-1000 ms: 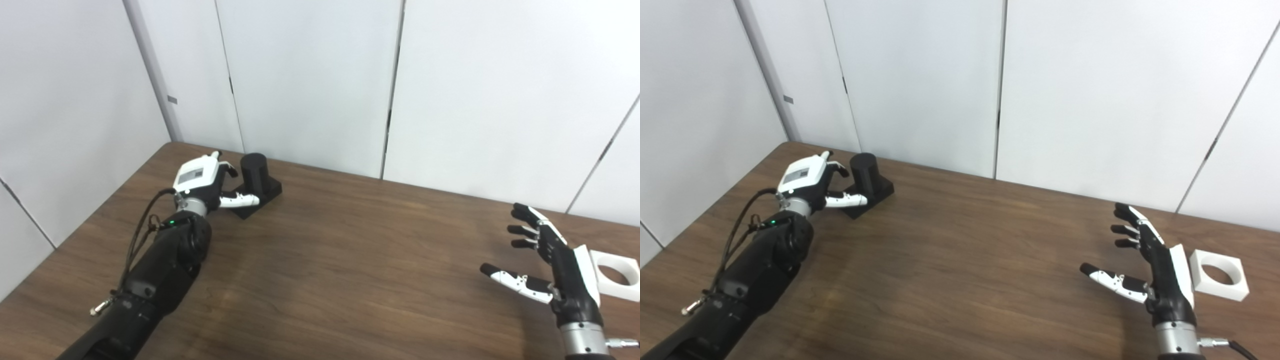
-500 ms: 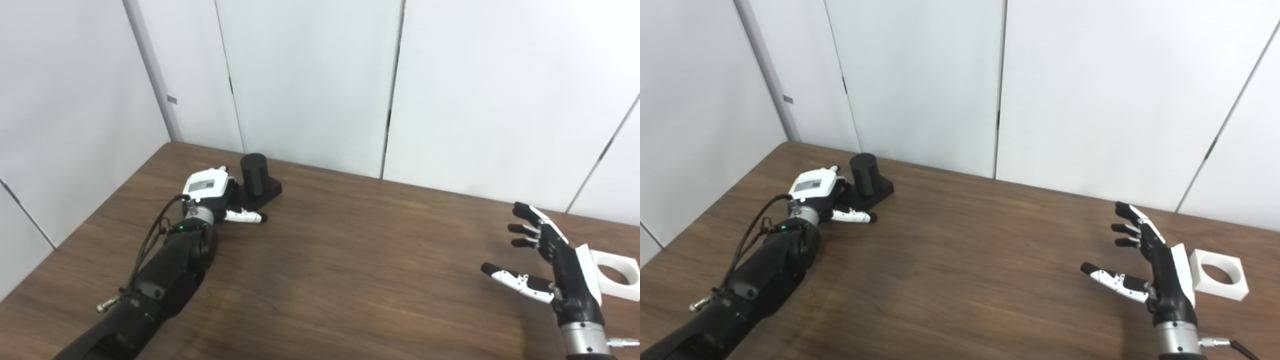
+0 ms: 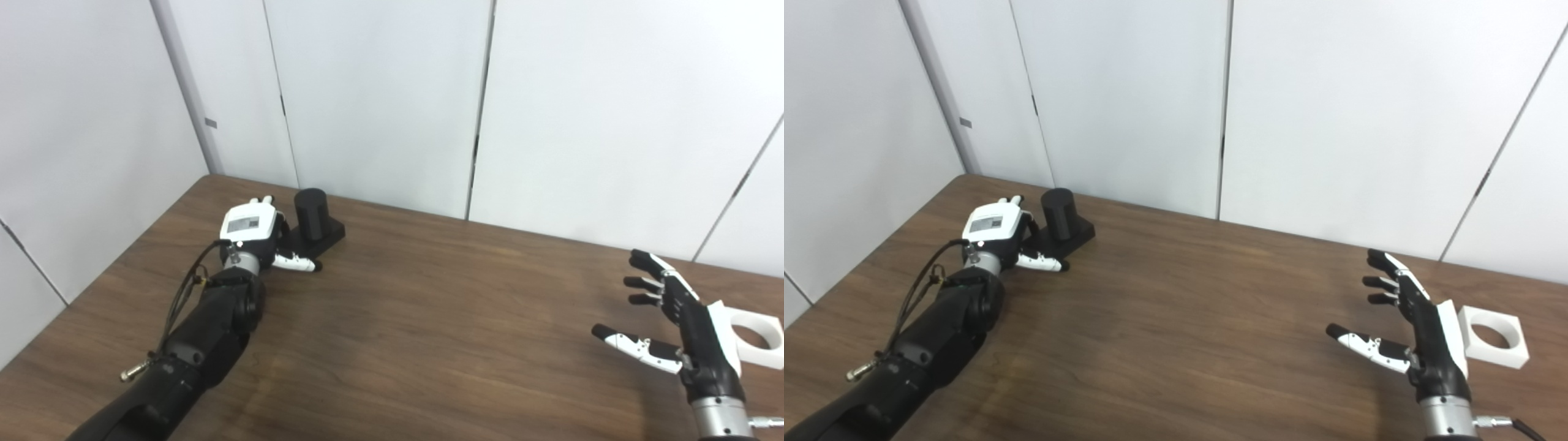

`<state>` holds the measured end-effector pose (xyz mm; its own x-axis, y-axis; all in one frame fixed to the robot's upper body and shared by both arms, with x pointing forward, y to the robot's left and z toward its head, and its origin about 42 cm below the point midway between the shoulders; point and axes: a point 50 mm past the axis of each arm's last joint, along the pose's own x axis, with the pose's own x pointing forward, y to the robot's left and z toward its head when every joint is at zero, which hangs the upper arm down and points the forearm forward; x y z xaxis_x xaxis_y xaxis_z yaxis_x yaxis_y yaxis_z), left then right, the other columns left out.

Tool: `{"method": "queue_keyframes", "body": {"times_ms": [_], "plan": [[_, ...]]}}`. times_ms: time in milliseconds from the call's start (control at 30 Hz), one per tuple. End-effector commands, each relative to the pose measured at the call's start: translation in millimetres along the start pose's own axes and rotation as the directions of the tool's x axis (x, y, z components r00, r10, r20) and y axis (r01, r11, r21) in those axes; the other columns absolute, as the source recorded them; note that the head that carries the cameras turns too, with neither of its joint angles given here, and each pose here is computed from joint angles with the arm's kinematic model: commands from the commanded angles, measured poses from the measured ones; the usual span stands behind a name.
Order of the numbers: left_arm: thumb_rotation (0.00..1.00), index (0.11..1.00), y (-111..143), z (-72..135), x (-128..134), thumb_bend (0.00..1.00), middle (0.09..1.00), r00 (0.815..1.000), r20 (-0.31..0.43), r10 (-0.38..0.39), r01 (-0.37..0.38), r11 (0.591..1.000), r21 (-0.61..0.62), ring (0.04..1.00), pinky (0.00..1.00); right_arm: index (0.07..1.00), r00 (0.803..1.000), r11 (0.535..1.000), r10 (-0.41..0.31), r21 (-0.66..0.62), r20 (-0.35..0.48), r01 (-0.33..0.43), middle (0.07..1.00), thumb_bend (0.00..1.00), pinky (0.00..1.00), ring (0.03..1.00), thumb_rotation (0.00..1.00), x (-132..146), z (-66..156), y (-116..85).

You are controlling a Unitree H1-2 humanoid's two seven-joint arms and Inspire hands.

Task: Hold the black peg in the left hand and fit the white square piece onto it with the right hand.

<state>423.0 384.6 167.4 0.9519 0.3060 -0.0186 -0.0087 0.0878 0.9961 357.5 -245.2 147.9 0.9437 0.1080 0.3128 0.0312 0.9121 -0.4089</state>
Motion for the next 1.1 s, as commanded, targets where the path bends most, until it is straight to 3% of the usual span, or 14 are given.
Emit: {"method": "queue_keyframes", "body": {"times_ms": [0, 100, 300, 433, 567, 900, 1067], "plan": [[0.11, 0.510, 23.4, -5.3, 9.1, 0.58, 0.944, 0.997, -0.004, 0.071, -0.071, 0.997, -0.001, 0.954, 0.84, 0.830, 0.997, 1.000, -0.026, 0.000, 0.073, 0.026, 0.830, 0.61, 0.64, 0.736, 0.08, 11.0, 14.4, -9.0], [0.07, 0.486, 23.7, -3.9, 7.6, 0.53, 0.913, 0.998, 0.012, 0.069, -0.069, 0.997, -0.027, 0.927, 0.82, 0.830, 0.997, 1.000, -0.024, -0.003, 0.078, 0.024, 0.829, 0.61, 0.64, 0.735, 0.11, 11.0, 12.8, -9.5], [0.06, 0.482, 22.0, -0.1, 2.6, 0.52, 0.866, 0.993, 0.076, 0.087, -0.081, 0.993, -0.084, 0.862, 0.67, 0.833, 0.997, 1.000, -0.024, 0.002, 0.076, 0.024, 0.835, 0.60, 0.65, 0.743, 0.14, 11.2, 12.3, -9.8], [0.06, 0.482, 19.7, 2.3, -0.6, 0.52, 0.847, 0.986, 0.133, 0.103, -0.090, 0.991, -0.101, 0.842, 0.63, 0.831, 0.997, 1.000, -0.026, -0.001, 0.069, 0.026, 0.836, 0.59, 0.65, 0.744, 0.17, 11.0, 13.1, -10.8], [0.06, 0.482, 14.6, 6.3, -6.1, 0.52, 0.804, 0.965, 0.205, 0.162, -0.140, 0.983, -0.116, 0.788, 0.58, 0.830, 0.998, 1.000, -0.026, -0.005, 0.064, 0.026, 0.831, 0.58, 0.65, 0.746, 0.19, 10.8, 14.8, -12.3], [0.06, 0.484, 7.9, 26.6, -21.1, 0.53, 0.825, 0.904, 0.404, 0.142, -0.085, 0.984, -0.155, 0.821, 0.68, 0.832, 0.997, 1.000, -0.024, -0.015, 0.078, 0.026, 0.837, 0.58, 0.64, 0.747, 0.20, 14.5, 16.3, -12.2], [0.06, 0.485, 9.1, 41.2, -28.4, 0.53, 0.842, 0.879, 0.461, 0.125, -0.063, 0.987, -0.149, 0.833, 0.64, 0.828, 0.996, 0.999, -0.028, -0.018, 0.086, 0.029, 0.832, 0.59, 0.65, 0.744, 0.25, 16.6, 13.6, -11.2]]}}
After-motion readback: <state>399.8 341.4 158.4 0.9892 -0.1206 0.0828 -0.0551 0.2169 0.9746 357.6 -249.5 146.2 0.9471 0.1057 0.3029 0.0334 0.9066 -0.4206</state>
